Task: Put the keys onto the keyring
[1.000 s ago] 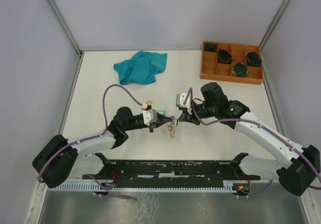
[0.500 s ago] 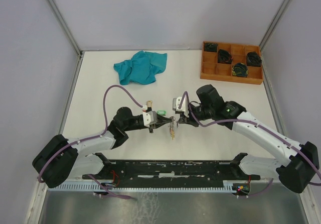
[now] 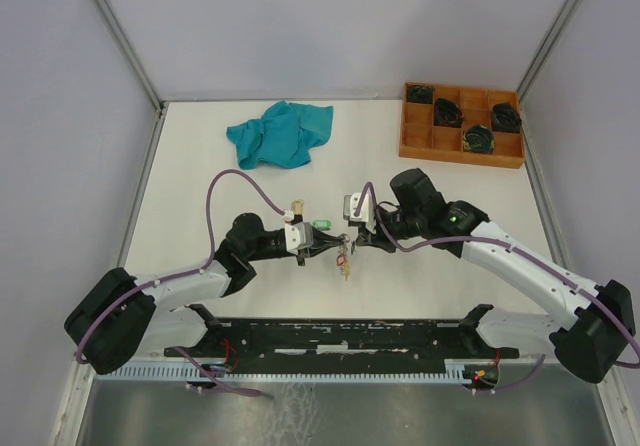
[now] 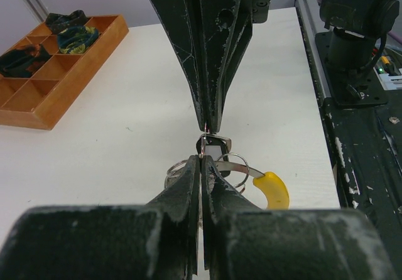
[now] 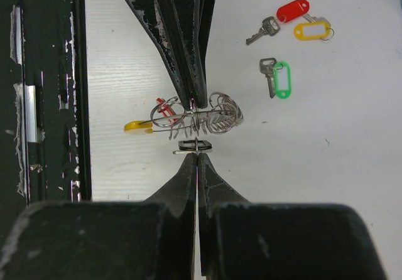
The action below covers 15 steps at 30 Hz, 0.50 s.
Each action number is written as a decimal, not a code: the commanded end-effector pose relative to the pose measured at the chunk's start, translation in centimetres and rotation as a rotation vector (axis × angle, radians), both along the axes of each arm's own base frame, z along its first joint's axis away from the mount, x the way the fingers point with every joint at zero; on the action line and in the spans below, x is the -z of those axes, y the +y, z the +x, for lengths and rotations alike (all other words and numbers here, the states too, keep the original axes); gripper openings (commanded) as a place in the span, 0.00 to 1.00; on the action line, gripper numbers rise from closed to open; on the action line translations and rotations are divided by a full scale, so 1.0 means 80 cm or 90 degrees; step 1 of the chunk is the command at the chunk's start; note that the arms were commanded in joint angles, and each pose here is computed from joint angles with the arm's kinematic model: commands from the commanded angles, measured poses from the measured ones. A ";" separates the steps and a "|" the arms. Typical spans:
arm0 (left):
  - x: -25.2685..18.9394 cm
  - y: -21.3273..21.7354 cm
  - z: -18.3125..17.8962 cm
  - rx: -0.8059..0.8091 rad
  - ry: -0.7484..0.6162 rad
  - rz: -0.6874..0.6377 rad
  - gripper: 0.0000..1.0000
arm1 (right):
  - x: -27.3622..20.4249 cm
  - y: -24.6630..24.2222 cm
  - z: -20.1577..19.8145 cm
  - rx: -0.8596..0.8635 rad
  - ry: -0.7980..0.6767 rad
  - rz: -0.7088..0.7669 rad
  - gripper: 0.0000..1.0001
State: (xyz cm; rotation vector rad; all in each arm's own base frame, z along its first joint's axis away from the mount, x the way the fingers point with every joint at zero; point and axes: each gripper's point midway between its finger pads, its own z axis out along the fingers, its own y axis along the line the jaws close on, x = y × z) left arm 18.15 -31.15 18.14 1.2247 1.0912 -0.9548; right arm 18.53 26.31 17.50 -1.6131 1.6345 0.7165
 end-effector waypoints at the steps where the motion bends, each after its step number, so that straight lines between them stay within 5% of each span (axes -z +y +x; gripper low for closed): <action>1: -0.025 -0.005 -0.002 0.019 -0.055 -0.028 0.03 | -0.018 0.008 0.008 -0.004 -0.027 0.012 0.01; 15: -0.022 -0.009 -0.002 0.028 -0.040 -0.023 0.03 | -0.023 0.011 0.006 -0.011 -0.044 0.025 0.01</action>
